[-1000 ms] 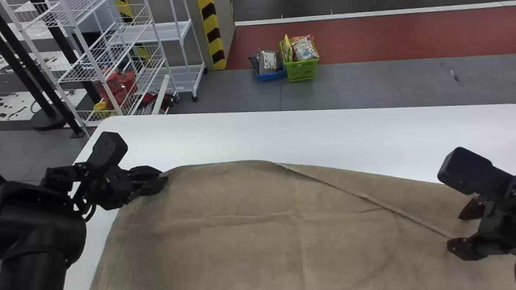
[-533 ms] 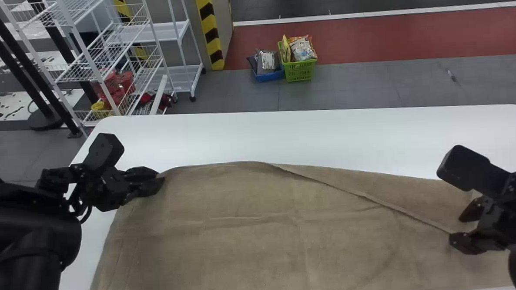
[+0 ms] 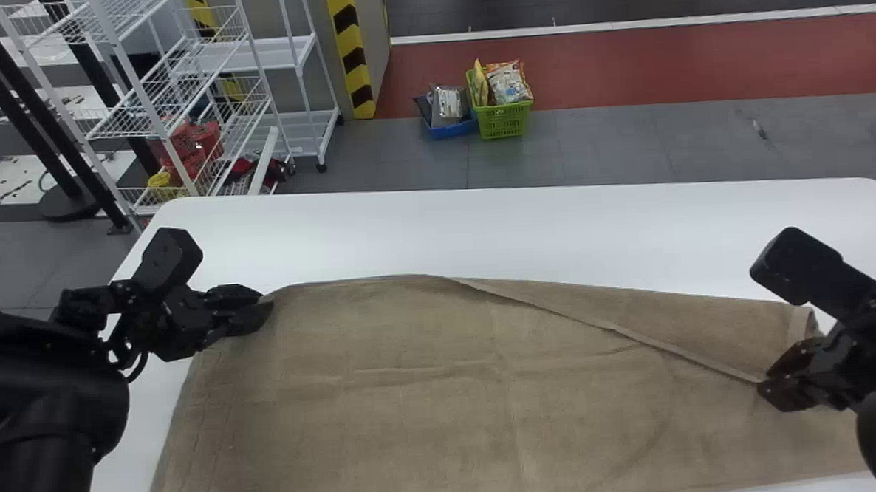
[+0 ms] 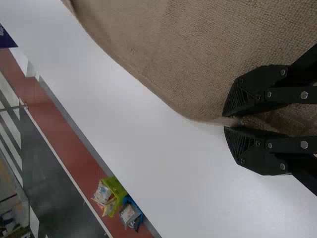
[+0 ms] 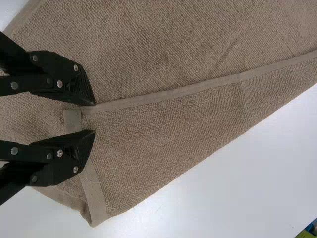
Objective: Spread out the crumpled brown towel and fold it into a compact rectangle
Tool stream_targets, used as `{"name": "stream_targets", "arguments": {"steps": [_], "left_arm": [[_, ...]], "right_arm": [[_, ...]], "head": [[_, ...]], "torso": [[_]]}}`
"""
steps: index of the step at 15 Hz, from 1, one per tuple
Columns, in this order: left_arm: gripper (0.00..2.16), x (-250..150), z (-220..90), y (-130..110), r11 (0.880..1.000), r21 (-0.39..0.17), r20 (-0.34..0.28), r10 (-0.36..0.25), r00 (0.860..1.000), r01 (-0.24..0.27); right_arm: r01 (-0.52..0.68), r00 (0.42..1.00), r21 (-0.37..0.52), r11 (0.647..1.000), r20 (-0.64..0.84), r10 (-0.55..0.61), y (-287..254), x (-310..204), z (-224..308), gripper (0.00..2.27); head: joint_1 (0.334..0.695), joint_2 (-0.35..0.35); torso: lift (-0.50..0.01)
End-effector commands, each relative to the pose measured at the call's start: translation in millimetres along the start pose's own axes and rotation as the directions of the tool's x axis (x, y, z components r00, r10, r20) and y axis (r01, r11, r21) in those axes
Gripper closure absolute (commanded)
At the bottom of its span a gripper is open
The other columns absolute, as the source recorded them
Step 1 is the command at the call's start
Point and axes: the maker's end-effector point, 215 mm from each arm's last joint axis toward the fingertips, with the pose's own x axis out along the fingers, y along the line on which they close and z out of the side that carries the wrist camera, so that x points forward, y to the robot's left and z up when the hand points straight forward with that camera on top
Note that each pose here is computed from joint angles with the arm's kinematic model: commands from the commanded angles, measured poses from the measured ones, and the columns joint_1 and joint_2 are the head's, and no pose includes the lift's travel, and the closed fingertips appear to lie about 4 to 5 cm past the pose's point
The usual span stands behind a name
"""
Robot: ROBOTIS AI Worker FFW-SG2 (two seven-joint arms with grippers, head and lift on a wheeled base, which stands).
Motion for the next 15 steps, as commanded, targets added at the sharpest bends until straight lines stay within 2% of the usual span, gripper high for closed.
{"name": "stream_targets", "arguments": {"steps": [1,2,3,6,10,15], "left_arm": [[0.92,0,0,-1,1.000,0.000,-0.001,-0.002,1.000,0.002],[0.92,0,0,-1,1.000,0.003,0.000,-0.002,1.000,0.002],[0.92,0,1,0,1.000,0.006,0.002,-0.001,1.000,0.001],[0.92,-1,3,-2,1.000,0.025,0.015,-0.005,1.000,0.005],[0.92,-9,2,-3,1.000,0.005,0.048,-0.004,0.999,0.004],[0.92,-40,8,-4,0.999,0.028,0.107,0.017,0.994,-0.020]], "right_arm": [[-0.013,1.000,0.015,1.000,0.021,0.013,0,-2,3,1.04],[-0.011,1.000,0.011,1.000,0.024,0.011,0,-3,4,1.17],[-0.011,1.000,0.003,1.000,0.022,0.011,0,-2,4,1.20],[-0.011,1.000,0.000,1.000,0.027,0.011,0,-3,5,1.21],[0.021,0.994,0.043,0.999,0.109,-0.026,-22,-31,12,1.21],[0.078,0.987,0.042,0.996,0.135,-0.083,-41,-64,-5,1.21]], "head": [[0.695,0.115],[0.695,0.117],[0.695,0.117],[0.695,0.117],[0.695,0.112],[0.695,0.098]], "torso": [[-0.127],[-0.127],[-0.127],[-0.127],[-0.127],[-0.127]]}}
